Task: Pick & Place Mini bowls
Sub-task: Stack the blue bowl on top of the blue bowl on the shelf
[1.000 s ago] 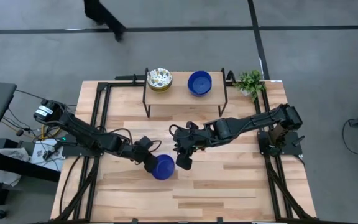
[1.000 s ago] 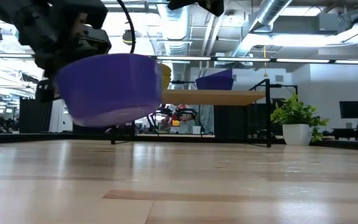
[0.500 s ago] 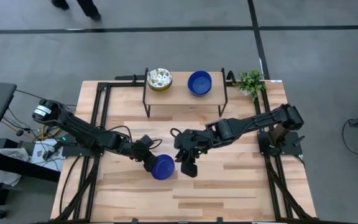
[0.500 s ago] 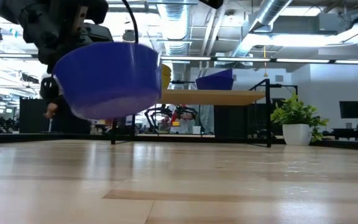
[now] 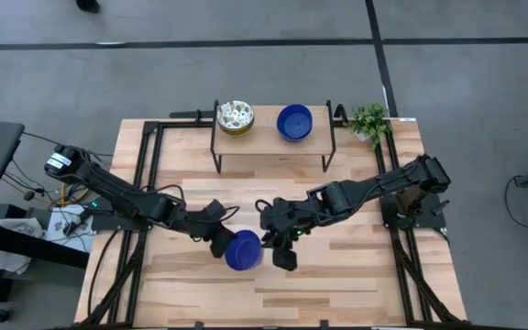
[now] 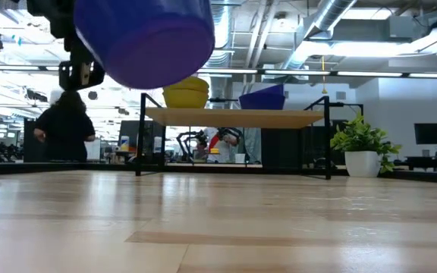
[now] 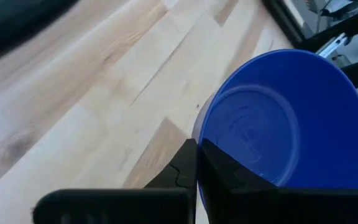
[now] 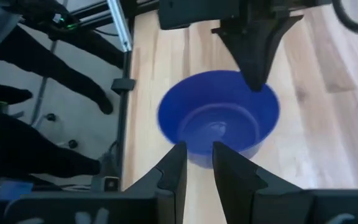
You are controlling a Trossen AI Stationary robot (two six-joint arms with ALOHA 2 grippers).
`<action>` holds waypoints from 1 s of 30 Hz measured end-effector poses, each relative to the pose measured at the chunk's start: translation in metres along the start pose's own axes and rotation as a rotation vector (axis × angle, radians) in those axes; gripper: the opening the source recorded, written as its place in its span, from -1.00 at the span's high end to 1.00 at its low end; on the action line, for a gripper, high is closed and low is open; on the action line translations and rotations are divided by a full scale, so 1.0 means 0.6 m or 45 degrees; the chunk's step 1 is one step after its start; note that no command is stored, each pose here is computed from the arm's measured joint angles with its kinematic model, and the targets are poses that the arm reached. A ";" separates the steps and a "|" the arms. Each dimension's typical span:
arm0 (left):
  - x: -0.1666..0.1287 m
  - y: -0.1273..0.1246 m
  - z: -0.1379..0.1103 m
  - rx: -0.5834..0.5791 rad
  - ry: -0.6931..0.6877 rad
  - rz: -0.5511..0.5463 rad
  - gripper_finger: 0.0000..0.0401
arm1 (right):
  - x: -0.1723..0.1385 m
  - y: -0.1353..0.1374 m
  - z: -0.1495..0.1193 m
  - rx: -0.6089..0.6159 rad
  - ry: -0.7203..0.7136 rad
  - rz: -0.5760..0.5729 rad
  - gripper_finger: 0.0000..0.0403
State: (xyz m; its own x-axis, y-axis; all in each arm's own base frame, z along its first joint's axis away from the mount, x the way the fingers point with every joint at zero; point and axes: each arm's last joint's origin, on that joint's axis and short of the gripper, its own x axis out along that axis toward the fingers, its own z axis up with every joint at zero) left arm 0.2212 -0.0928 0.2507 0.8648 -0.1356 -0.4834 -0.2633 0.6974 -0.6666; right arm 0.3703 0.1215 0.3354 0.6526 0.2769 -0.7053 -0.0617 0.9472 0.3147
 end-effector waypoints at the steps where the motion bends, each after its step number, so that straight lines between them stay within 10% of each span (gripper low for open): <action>1: -0.001 -0.002 0.002 0.004 -0.005 -0.005 0.97 | 0.000 0.000 0.000 -0.014 -0.006 -0.014 0.67; 20: 0.002 0.007 0.022 -0.006 -0.075 0.053 0.97 | -0.039 0.013 0.031 0.013 -0.091 -0.019 0.67; 30: 0.004 0.027 0.032 -0.020 -0.044 0.144 0.97 | -0.063 0.011 0.022 -0.215 0.079 -0.079 0.67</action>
State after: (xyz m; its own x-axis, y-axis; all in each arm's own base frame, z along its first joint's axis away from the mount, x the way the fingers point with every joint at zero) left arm 0.2272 -0.0685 0.2493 0.8435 -0.0321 -0.5361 -0.3661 0.6959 -0.6178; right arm 0.3549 0.1153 0.3726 0.6117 0.2217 -0.7594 -0.1521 0.9750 0.1621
